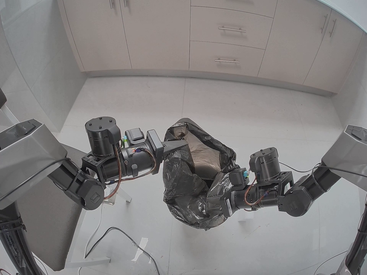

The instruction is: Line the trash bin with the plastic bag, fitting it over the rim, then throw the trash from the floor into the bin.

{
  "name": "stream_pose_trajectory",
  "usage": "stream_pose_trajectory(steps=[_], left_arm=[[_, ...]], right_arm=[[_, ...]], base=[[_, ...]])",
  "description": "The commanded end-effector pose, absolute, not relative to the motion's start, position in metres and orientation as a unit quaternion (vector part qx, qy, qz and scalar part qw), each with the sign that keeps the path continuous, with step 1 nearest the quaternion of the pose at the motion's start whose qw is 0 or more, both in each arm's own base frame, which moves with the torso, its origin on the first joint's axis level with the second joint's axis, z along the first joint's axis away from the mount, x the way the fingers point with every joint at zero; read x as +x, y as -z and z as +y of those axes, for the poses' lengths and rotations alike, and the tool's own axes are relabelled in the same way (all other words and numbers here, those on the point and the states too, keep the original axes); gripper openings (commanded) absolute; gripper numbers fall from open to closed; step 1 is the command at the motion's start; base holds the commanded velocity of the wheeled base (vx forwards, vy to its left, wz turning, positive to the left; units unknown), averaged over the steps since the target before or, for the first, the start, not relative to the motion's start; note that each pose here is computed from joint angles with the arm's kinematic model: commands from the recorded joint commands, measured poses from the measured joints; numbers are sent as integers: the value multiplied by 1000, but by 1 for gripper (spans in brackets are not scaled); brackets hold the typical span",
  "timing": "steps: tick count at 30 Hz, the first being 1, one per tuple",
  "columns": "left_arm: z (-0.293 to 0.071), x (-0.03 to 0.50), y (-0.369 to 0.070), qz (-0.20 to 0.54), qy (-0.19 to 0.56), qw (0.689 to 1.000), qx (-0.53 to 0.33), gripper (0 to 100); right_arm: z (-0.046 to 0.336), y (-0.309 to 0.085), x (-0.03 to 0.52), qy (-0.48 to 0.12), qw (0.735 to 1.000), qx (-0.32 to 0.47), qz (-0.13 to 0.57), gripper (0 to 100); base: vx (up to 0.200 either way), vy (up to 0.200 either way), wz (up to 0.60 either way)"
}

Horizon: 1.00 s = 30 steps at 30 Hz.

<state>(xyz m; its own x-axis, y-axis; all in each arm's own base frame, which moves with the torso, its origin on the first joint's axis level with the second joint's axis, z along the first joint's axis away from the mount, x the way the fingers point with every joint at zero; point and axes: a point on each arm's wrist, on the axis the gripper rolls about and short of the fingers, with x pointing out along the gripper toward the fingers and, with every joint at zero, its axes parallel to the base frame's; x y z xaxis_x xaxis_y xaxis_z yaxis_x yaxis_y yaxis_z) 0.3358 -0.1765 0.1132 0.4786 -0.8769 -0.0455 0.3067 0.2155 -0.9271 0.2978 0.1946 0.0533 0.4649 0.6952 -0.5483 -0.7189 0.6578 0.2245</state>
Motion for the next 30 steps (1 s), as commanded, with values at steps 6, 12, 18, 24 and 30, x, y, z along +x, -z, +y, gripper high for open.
stream_pose_trajectory(steps=[6, 12, 18, 24, 30], left_arm=[[-179, 342, -105, 307, 407, 719, -472, 0], [-182, 348, -93, 304, 409, 719, -472, 0], [-184, 353, -80, 300, 413, 719, -472, 0], [-185, 354, -75, 304, 410, 719, -472, 0], [-186, 356, -69, 309, 406, 719, -472, 0]], right_arm=[[199, -27, 315, -405, 856, -16, 320, 0], [196, -19, 323, -397, 859, -14, 324, 0], [192, -11, 332, -387, 867, -10, 315, 0], [188, -3, 338, -381, 873, -8, 304, 0], [187, 5, 340, -379, 873, -9, 306, 0]], base=[[0, 0, 0], [0, 0, 0], [0, 0, 0], [0, 0, 0], [0, 0, 0]])
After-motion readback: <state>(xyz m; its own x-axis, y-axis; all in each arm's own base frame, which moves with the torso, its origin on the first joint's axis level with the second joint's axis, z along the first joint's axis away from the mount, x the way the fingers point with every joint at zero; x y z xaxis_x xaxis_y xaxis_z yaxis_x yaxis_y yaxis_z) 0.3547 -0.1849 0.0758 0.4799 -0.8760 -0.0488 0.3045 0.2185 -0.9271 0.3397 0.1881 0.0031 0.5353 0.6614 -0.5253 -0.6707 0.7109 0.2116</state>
